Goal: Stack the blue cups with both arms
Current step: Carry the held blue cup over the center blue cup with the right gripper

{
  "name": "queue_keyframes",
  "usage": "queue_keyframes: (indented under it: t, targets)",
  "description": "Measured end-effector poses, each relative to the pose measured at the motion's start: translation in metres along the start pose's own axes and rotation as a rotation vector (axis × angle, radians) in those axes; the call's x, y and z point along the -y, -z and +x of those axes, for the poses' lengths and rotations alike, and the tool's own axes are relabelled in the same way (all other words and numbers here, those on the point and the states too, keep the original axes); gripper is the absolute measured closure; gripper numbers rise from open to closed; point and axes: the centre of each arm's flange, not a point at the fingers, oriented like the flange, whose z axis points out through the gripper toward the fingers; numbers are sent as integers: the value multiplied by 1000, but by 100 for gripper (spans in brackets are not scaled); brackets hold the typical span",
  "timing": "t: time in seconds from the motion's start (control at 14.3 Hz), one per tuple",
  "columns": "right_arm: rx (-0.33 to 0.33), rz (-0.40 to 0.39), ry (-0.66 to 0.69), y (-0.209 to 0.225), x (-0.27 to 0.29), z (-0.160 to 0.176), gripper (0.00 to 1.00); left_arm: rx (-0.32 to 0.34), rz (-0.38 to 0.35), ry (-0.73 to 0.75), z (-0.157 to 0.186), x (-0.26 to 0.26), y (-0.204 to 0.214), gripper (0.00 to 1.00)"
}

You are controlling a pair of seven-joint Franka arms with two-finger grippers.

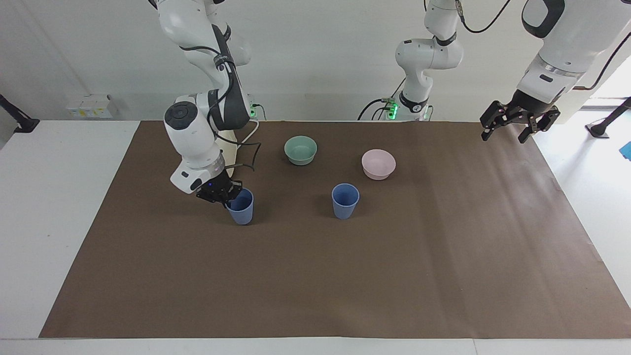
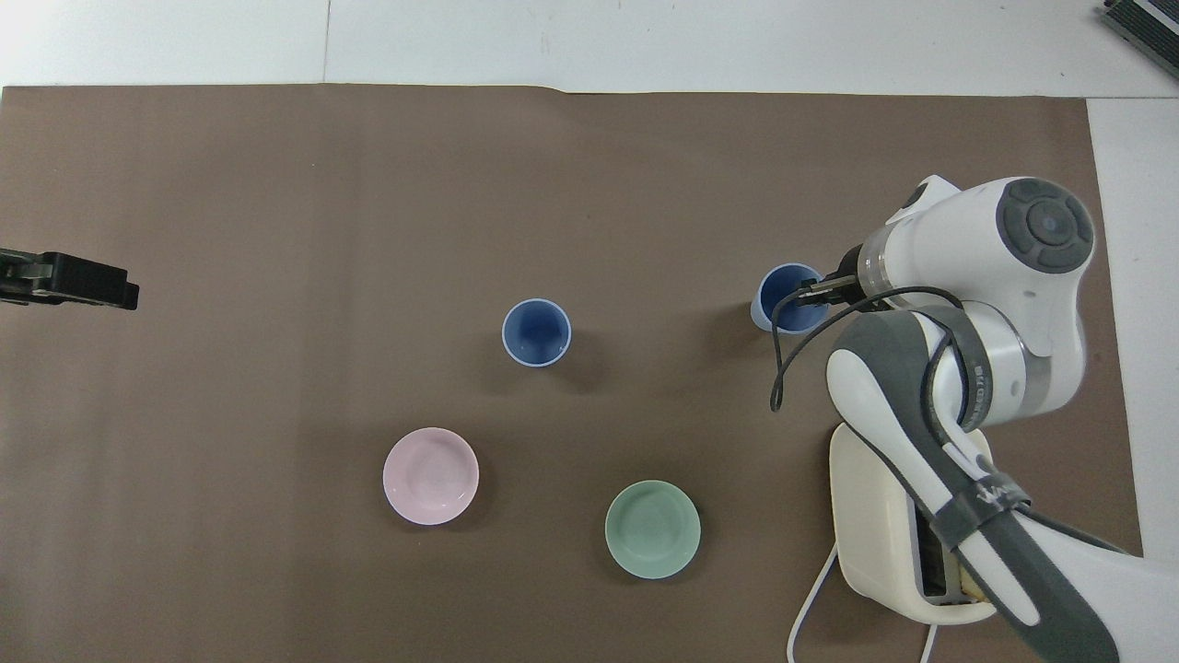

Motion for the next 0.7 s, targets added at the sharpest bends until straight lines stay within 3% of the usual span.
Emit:
queue_keyframes:
  t: [0.42, 0.7]
  targets:
    - [-68, 49, -80, 59, 89, 20, 96, 1, 0, 0, 0, 0, 0, 0]
    - [-27, 71, -144, 83, 162, 28, 96, 1, 0, 1, 0, 0, 0, 0]
